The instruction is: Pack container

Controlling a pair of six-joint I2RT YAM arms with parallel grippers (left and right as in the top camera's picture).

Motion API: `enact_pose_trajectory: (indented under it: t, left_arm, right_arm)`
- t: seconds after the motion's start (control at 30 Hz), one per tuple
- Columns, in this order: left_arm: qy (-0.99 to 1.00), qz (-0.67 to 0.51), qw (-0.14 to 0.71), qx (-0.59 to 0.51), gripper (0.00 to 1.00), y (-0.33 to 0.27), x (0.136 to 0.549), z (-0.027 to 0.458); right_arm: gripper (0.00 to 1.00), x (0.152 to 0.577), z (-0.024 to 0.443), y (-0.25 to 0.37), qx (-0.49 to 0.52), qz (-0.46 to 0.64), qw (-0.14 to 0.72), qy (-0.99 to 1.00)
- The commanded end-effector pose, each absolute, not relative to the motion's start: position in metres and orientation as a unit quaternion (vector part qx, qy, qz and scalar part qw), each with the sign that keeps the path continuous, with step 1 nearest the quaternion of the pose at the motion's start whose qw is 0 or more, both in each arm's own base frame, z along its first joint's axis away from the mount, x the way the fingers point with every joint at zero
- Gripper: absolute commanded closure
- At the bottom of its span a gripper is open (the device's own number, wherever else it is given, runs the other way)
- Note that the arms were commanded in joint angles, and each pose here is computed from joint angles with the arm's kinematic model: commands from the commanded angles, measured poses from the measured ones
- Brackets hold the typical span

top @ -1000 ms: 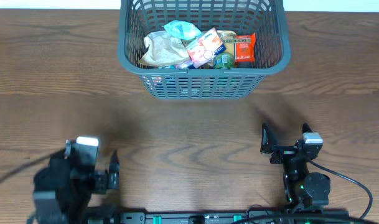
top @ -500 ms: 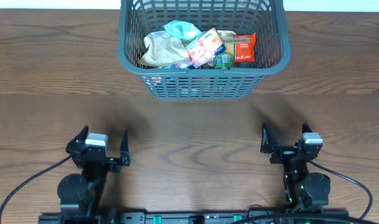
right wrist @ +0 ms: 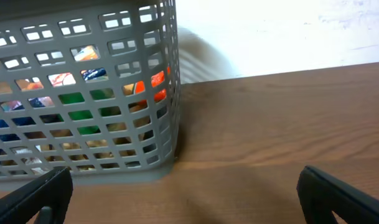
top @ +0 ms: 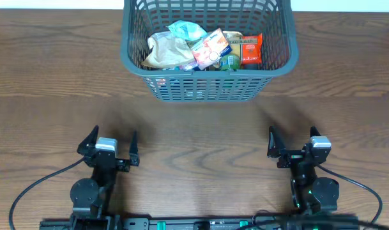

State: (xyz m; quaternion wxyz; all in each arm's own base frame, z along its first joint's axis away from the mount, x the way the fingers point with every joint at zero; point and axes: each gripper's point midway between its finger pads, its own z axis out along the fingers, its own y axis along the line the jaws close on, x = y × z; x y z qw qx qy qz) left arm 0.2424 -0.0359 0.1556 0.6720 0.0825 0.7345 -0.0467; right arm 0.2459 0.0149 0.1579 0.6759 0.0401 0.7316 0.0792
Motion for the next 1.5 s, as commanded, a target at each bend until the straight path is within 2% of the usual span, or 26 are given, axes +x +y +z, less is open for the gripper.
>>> enact_pose_trajectory:
  t: [0.0,1.47]
  left_arm:
    - [0.739,-0.082,0.655,0.138,0.02,-0.0571,0.2364,0.1425]
    - [0.738,-0.104,0.654,0.131,0.01,-0.061,0.2354,0.1437]
  right_arm:
    - [0.01,0.2457,0.1567,0.0159,0.036,0.078,0.676,0.732]
    - [0.01,0.2457,0.1567,0.0159,0.036,0.078,0.676,0.732]
